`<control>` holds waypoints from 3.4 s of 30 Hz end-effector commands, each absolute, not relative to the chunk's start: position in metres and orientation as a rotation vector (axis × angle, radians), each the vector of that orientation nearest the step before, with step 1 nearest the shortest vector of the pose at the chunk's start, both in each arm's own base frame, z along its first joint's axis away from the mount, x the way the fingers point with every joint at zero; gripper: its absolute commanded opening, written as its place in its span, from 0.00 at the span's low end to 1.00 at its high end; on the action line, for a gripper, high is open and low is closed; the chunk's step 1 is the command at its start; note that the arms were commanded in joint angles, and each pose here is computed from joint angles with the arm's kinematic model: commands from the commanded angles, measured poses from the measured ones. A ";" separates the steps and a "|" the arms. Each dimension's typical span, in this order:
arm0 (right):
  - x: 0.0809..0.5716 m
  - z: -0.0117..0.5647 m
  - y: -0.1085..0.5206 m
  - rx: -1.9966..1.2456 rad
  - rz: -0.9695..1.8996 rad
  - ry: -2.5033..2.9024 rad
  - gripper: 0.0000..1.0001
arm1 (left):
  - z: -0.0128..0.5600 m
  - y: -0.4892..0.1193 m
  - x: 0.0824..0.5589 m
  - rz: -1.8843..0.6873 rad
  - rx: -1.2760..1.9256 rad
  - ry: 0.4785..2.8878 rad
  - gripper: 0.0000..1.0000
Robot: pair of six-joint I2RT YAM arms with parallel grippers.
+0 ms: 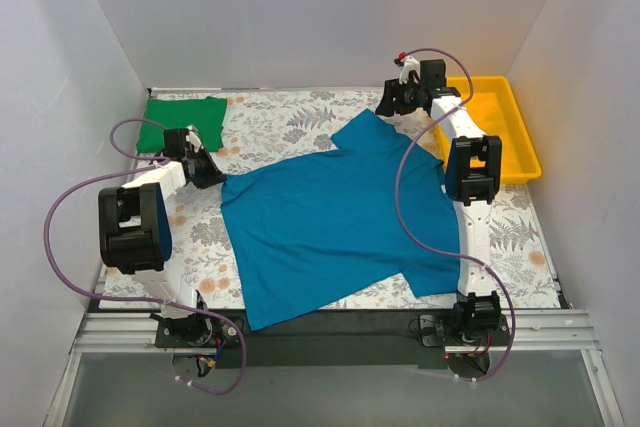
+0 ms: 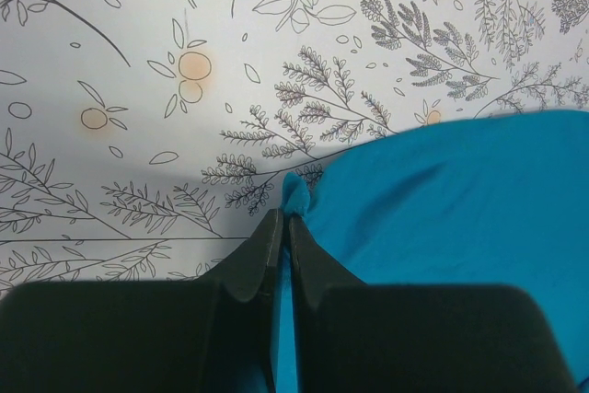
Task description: Fold and stack the t-shirts
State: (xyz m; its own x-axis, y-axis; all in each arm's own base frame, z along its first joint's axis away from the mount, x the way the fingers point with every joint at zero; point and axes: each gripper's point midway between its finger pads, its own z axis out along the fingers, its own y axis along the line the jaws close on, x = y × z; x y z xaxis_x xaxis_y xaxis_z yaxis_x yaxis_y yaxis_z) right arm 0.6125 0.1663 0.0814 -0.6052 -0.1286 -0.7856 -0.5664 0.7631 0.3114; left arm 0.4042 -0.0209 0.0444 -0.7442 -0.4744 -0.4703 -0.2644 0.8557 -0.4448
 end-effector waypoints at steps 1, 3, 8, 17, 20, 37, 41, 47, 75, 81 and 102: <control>0.651 0.112 0.173 -0.374 0.669 2.044 0.64 | 0.064 -0.022 0.407 -0.481 -0.493 2.387 0.00; 0.653 0.092 0.172 -0.343 0.683 2.076 0.62 | 0.064 -0.022 0.406 -0.479 -0.489 2.389 0.00; 0.649 0.056 0.169 -0.313 0.705 2.144 0.59 | 0.065 -0.021 0.406 -0.471 -0.489 2.386 0.00; 0.617 0.032 0.172 -0.323 0.811 2.242 0.43 | 0.063 -0.022 0.405 -0.478 -0.486 2.391 0.00; 0.602 0.030 0.175 -0.341 0.861 2.267 0.37 | 0.066 -0.023 0.406 -0.482 -0.484 2.385 0.00; 0.567 0.046 0.132 -0.365 0.728 2.339 0.01 | 0.074 -0.027 0.399 -0.506 -0.468 2.362 0.00; 0.551 0.047 0.129 -0.414 0.737 2.344 0.01 | 0.076 -0.029 0.399 -0.519 -0.465 2.356 0.00; 0.569 0.063 0.122 -0.377 0.715 2.305 0.25 | 0.077 -0.030 0.399 -0.523 -0.460 2.355 0.00; 0.613 0.037 0.136 -0.278 0.751 2.293 0.41 | 0.073 -0.029 0.397 -0.516 -0.467 2.365 0.00; 0.612 0.036 0.140 -0.281 0.775 2.291 0.40 | 0.074 -0.030 0.396 -0.520 -0.465 2.364 0.00; 0.611 0.079 0.139 -0.366 0.796 2.199 0.01 | 0.087 -0.031 0.396 -0.531 -0.446 2.326 0.00</control>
State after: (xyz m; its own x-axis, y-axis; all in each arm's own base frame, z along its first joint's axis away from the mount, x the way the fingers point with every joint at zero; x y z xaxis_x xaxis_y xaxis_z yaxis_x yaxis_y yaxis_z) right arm 0.6073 0.1374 0.0309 -0.7428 0.0065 -0.6694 -0.4014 0.7959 0.4532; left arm 0.3907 -0.0276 0.0568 -0.7383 -0.4679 -0.4857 -0.2308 0.8520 -0.4698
